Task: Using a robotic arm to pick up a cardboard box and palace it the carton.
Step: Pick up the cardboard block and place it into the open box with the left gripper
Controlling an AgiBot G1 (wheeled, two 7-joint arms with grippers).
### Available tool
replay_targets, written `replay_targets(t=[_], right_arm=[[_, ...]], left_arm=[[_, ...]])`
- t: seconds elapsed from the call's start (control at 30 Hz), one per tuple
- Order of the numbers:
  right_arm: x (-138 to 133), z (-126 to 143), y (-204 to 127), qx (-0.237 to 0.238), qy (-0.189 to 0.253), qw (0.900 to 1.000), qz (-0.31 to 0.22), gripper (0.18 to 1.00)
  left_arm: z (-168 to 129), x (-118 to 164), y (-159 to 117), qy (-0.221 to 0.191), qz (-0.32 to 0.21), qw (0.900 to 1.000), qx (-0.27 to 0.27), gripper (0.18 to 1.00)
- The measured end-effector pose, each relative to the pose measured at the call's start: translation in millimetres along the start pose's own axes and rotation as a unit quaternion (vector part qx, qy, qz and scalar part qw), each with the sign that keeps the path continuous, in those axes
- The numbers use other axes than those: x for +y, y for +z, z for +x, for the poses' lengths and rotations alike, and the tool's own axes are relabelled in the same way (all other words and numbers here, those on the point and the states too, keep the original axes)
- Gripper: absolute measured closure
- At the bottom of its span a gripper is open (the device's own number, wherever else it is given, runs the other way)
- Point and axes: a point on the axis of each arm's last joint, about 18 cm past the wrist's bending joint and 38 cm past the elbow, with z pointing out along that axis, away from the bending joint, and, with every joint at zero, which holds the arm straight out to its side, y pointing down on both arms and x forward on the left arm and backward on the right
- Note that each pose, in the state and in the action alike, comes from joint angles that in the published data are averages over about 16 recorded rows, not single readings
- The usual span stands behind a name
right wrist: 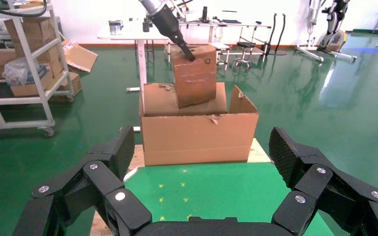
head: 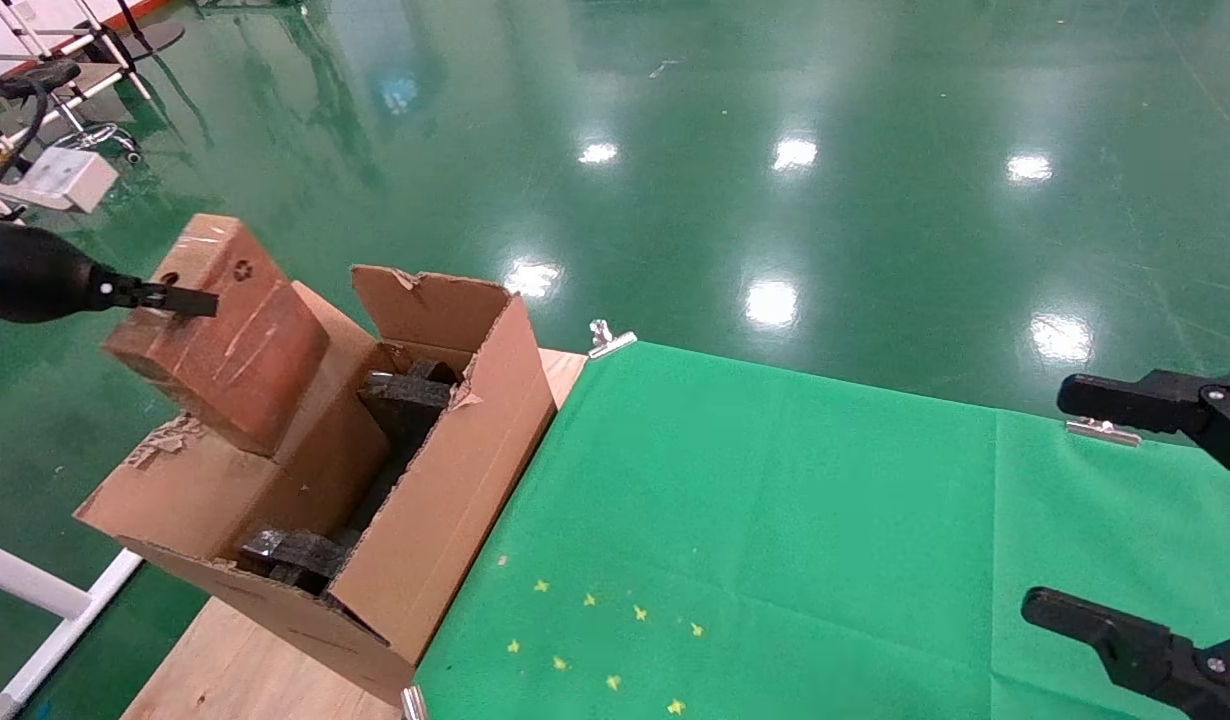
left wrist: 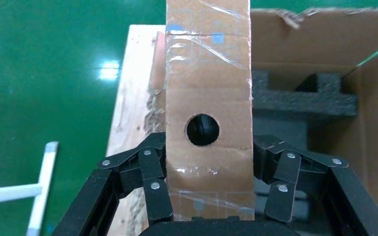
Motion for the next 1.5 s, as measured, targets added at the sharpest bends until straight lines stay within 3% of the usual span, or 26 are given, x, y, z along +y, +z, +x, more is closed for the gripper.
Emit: replay_targets(t=[0.7,1.5], right_arm=[[0.0,0.0,0.0,0.0,0.0,1.0,0.0,0.178],[0.0,0.0,0.0,0.0,0.0,1.0,0.0,0.178]], left_arm=[[4.5,37.0,16.1,-0.018,-0.048,0.9985,0.021,0.906],[14.8,78.3,73.4,-0.038,-0.072,0.9967,-0.005,0.907]])
